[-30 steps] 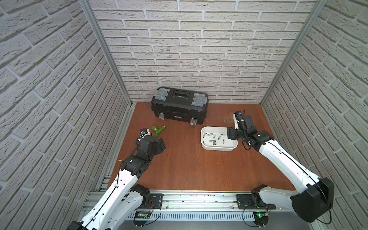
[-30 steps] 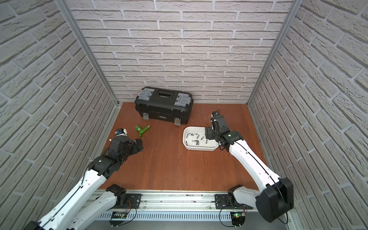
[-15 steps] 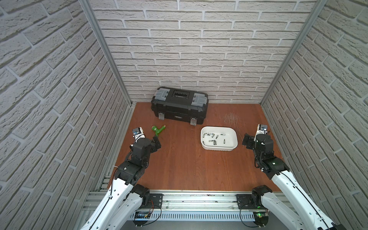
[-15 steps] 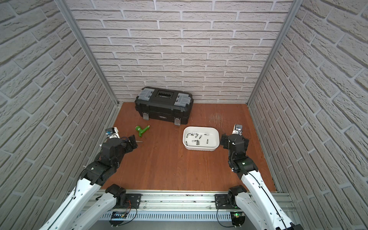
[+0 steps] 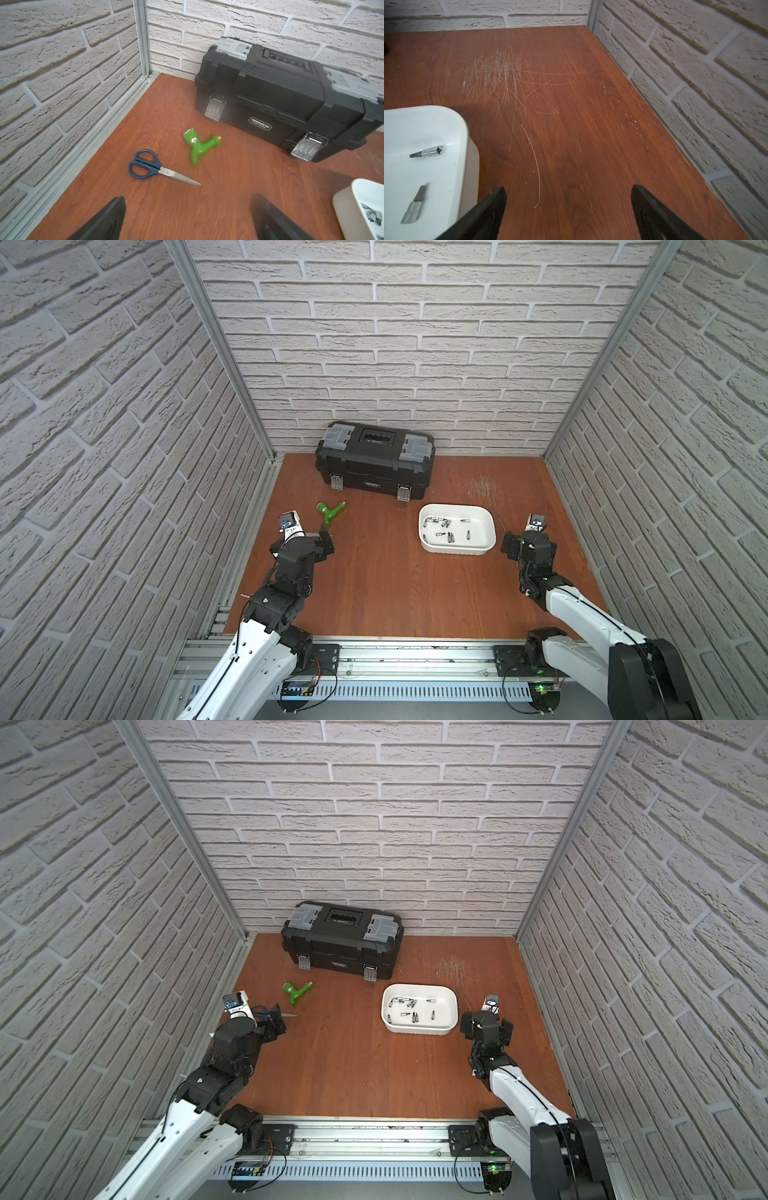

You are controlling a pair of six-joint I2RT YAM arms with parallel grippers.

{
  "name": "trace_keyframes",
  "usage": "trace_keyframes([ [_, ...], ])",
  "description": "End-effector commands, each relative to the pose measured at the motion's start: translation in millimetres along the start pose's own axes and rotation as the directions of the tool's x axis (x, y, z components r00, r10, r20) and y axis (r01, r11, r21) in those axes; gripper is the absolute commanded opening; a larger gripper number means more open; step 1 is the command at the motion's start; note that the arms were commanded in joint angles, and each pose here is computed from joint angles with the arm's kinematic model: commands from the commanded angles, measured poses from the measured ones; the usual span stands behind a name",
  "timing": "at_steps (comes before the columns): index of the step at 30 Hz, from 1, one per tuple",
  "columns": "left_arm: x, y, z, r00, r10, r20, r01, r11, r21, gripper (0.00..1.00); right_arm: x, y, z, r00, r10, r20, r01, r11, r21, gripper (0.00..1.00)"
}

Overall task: Put the bit on the desktop into the storage box
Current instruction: Reset both arms

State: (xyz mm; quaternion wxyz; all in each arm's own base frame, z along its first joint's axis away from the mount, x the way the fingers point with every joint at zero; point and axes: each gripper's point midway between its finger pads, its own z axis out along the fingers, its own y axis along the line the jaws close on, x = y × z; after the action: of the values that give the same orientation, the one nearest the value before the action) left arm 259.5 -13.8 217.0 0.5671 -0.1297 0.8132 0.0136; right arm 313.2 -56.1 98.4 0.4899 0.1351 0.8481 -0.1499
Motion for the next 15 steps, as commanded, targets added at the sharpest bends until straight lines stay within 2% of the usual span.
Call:
trace_keyframes([
  [1, -12.6, 1.4, -0.7, 0.998, 0.0, 0.061, 0.0, 1.0, -0.006, 0.98, -37.9, 18.2, 5.8, 0.986, 0.007, 0.169, 0.007, 0.996, -0.084, 0.98],
  [7, -9.4, 2.8, 1.9, 0.998, 0.031, 0.05, -0.03, 0.999, -0.023, 0.98, -51.0, 37.1, 19.4, 0.967, -0.002, 0.253, 0.044, 0.986, -0.158, 0.98],
  [15, -8.8, 5.5, 3.6, 0.997, 0.057, 0.048, -0.055, 0.997, -0.044, 0.98, -29.2, 47.1, 35.6, 0.967, 0.002, 0.256, 0.054, 0.976, -0.21, 0.98],
])
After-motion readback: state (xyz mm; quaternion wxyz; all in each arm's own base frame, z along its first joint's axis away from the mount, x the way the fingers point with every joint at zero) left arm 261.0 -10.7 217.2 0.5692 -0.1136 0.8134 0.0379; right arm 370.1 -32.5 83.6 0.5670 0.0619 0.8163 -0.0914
